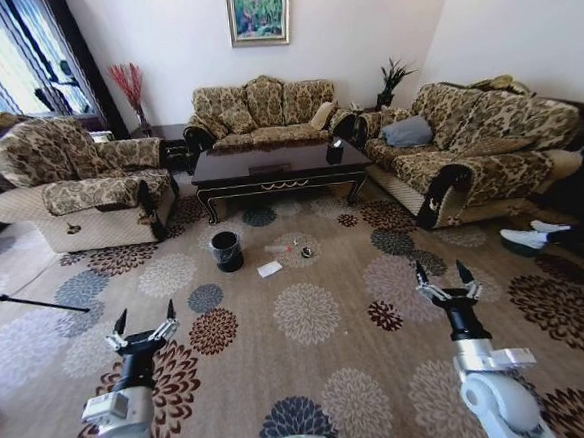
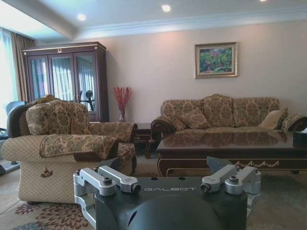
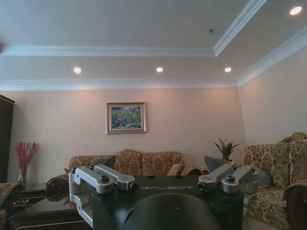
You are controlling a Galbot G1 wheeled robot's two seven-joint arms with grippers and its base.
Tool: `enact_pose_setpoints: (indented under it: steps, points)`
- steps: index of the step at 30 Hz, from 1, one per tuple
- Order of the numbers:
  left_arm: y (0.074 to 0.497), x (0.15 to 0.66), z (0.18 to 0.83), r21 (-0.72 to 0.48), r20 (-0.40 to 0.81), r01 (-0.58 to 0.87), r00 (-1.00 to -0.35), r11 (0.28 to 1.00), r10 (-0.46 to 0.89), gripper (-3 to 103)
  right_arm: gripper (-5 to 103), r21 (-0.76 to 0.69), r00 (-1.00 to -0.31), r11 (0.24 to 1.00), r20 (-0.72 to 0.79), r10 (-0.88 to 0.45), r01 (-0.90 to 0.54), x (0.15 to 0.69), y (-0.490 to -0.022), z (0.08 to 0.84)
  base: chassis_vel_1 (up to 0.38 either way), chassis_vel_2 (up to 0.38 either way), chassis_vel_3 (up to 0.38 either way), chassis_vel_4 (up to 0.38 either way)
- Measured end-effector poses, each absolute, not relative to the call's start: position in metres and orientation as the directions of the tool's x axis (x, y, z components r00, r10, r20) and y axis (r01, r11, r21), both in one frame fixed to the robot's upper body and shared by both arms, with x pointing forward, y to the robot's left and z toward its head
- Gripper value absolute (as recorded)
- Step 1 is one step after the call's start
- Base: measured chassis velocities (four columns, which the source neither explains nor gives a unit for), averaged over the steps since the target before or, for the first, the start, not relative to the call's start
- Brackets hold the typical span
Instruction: Move to the front of the table and pick up the trash from the floor, then place it into the trash bin.
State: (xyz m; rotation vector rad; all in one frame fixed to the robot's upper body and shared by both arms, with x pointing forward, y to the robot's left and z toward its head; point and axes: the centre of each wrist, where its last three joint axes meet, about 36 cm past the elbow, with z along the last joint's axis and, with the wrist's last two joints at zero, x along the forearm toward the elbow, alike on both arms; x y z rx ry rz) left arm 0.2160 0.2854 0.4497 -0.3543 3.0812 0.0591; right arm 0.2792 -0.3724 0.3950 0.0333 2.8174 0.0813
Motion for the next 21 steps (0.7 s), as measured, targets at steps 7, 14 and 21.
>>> enact_pose_setpoints:
  steps: [7,14,21]
  points:
    - [0.287,0.216,0.456,0.029,-0.061,-0.229,-0.972,0.973,-0.226,100,100,0.049,-0.951,0.999,-0.309,0.017,0.002,0.277,-0.371,0.392,0.0,0.0,0.0,0.0]
    - [0.292,0.218,0.469,0.018,-0.085,-0.212,-0.974,0.977,-0.21,100,100,0.002,-0.951,1.0,-0.307,-0.028,-0.03,0.264,-0.37,0.408,0.0,0.0,0.0,0.0]
    - [0.293,0.225,0.484,0.015,-0.11,-0.186,-0.977,0.982,-0.184,100,100,-0.042,-0.941,0.998,-0.334,-0.058,-0.047,0.251,-0.369,0.432,0.0,0.0,0.0,0.0]
